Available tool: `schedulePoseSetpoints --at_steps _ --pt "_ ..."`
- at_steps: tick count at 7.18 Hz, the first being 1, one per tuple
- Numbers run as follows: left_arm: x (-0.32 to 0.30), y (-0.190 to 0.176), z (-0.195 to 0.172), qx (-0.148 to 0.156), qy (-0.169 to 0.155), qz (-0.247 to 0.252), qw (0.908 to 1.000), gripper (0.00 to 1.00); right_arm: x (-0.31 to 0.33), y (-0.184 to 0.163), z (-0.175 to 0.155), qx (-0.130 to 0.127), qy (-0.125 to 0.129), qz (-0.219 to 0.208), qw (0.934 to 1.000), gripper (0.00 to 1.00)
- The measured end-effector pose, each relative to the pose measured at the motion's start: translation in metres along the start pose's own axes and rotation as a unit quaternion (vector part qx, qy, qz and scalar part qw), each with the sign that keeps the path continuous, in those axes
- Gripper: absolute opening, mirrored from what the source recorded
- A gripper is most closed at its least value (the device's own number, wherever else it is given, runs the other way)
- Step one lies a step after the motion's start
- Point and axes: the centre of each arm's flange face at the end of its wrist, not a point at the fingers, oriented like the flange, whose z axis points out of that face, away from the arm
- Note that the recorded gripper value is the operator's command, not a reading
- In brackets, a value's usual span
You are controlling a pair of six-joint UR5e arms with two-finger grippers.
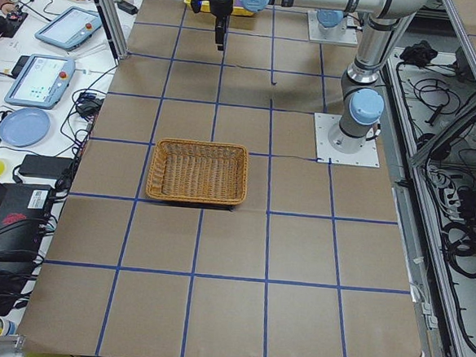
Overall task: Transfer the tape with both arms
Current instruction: 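Lower the right gripper into the yellow basket onto the tape roll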
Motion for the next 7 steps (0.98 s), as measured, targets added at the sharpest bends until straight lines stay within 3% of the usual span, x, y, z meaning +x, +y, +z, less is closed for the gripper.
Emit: schedulePoseSetpoints --at_steps 1,2,5,6,7 --pt "0.000 0.000 0.000 0.000 0.000 0.000 1.0000 1.00 0.012 0.004 0.041 0.007 0.007 -0.013 0.9999 0.95" --pt "0.001 0.000 0.001 -0.001 0.001 0.000 1.0000 1.00 0.019 0.009 0.074 0.013 0.014 -0.025 0.9995 0.85" --pt "0.002 0.001 0.003 -0.002 0.001 0.001 1.0000 1.00 0.028 0.015 0.110 0.009 0.016 -0.039 0.9991 0.13" --pt "0.002 0.001 0.003 -0.002 0.001 0.001 1.0000 1.00 0.029 0.015 0.111 0.006 0.019 -0.039 0.9990 0.00" --pt "0.002 0.001 0.003 -0.002 0.001 0.001 1.0000 1.00 0.030 0.015 0.111 0.005 0.021 -0.039 0.9990 0.00"
